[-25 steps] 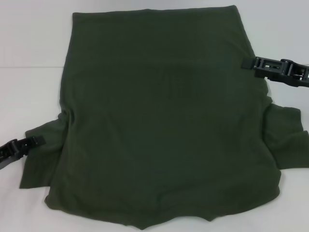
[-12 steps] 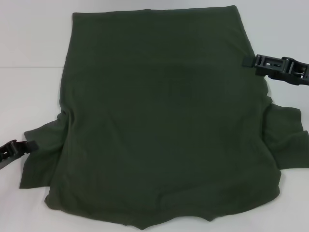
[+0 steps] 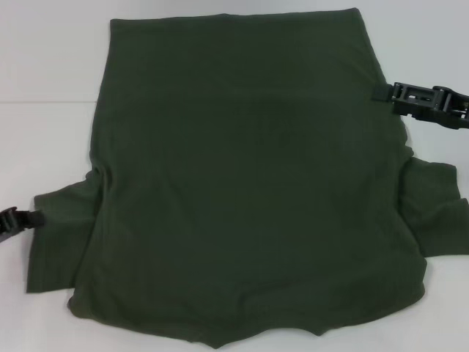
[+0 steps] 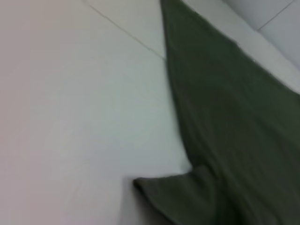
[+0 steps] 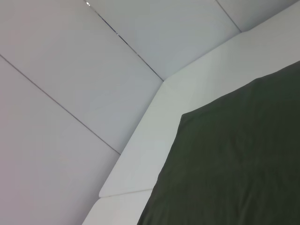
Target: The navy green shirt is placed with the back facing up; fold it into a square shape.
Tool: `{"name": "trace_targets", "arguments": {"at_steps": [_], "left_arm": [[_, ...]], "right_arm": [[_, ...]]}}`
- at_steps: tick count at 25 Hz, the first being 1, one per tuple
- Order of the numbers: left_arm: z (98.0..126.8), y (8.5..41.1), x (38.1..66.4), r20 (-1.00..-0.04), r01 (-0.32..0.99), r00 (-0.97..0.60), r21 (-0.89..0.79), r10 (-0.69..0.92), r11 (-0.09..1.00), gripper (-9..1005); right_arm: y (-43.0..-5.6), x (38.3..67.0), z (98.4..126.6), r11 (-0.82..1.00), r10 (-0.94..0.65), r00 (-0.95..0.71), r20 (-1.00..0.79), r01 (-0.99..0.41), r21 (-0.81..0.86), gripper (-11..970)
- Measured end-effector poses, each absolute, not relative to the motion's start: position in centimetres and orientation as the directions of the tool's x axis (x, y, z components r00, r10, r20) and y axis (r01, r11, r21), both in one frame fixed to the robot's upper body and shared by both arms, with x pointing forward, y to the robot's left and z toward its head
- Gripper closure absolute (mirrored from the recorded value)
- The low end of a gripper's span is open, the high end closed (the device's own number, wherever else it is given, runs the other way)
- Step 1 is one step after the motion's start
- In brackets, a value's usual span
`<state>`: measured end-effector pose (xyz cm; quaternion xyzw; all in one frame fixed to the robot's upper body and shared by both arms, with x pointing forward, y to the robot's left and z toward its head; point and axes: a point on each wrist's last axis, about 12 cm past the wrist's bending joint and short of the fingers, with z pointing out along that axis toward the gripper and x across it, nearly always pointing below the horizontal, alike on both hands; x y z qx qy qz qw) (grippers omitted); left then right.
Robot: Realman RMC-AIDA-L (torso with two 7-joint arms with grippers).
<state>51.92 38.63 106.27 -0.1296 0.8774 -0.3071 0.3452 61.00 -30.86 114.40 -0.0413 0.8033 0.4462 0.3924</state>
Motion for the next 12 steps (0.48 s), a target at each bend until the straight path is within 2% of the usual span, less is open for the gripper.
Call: {"name": "trace_targets", "arguments": {"at_steps": [6, 12], "left_arm": [[108.3, 39.6, 53.8, -0.535, -0.072, -0.764, -0.483, -0.359, 0.873, 989], [109.8, 39.4, 55.8, -0.547, -0.05, -0.79, -0.391, -0.276, 0.919, 979]], "right_arm": [[-31.0, 61.0, 114.4, 0.602, 0.286, -0.687, -0.668, -0.414, 0.683, 89], [-31.0, 61.0, 114.4, 0.601, 0.288, -0.688, -0.666, -0.412, 0.685, 91]]}}
